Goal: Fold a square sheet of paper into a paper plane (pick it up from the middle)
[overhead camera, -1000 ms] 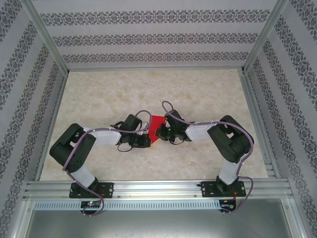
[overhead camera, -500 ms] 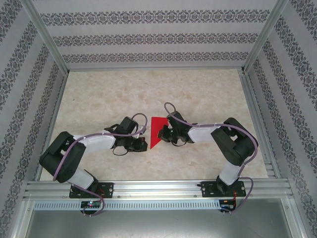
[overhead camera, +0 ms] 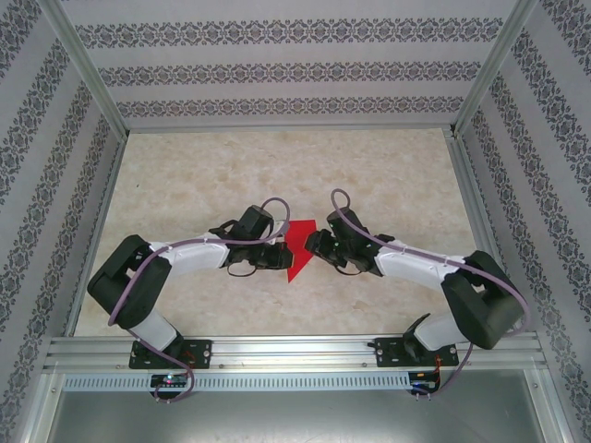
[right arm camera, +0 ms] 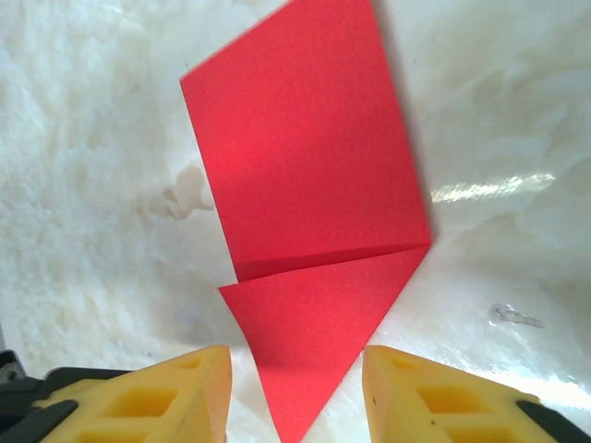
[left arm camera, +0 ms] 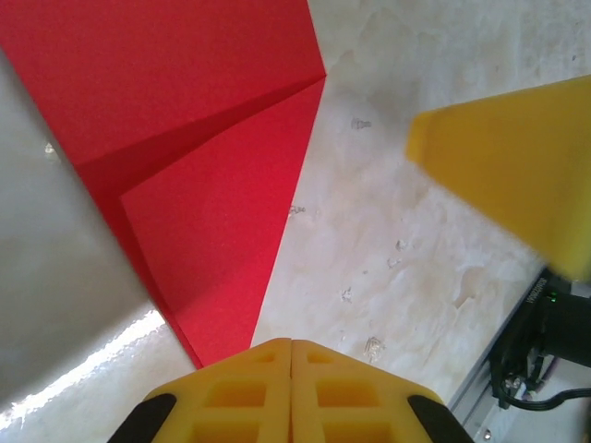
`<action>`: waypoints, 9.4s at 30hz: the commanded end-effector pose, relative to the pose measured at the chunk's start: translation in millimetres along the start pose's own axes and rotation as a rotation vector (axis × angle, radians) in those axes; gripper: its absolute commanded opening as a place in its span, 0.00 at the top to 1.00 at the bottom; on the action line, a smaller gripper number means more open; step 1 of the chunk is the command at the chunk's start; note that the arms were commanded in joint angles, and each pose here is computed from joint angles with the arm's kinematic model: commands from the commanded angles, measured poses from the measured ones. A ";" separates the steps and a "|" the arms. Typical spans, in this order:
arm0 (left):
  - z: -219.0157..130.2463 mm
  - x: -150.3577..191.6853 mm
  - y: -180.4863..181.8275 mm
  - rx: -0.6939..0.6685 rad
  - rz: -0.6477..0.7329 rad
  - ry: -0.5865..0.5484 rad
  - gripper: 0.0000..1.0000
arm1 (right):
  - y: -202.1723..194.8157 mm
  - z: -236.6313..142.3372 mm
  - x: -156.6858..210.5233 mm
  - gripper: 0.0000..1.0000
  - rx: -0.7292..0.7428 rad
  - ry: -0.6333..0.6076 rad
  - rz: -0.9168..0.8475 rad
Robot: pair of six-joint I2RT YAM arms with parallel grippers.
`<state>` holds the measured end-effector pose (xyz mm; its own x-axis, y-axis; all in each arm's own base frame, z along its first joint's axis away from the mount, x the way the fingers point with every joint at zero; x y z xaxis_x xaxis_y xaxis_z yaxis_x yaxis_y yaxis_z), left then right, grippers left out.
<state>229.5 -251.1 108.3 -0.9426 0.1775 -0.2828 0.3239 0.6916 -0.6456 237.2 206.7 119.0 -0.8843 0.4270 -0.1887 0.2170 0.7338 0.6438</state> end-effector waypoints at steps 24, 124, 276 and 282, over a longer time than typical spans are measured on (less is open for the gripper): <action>13.4 -14.5 17.4 -0.243 -0.020 -0.126 0.97 | -7.5 27.0 -10.8 0.58 -0.046 0.043 0.041; 33.5 -4.4 -1.6 -0.067 0.860 -0.316 0.70 | 3.0 28.2 -12.6 0.87 0.075 0.012 0.461; 37.1 -45.4 8.0 0.008 0.110 -0.199 0.92 | -75.9 46.5 -4.5 0.58 0.303 0.081 0.109; 40.1 -44.5 10.9 -0.001 0.110 -0.188 0.93 | -75.1 44.4 -4.6 0.50 0.233 0.066 0.106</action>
<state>268.8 -276.0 81.5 -0.8801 0.1298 -0.4567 0.4109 0.6901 -0.5958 271.1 196.7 75.4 -0.8715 0.4698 -0.1405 0.2916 0.7268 0.6219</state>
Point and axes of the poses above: each hand's point on the last joint's axis, 136 mm out from that joint toward the fingers, its own z axis out along the fingers, its own y axis along the line the jaws close on, x = y × z, the point moved 7 cm from there along -z, back along the fingers, and after that the axes turned 5 degrees about z, right-handed, at the moved point
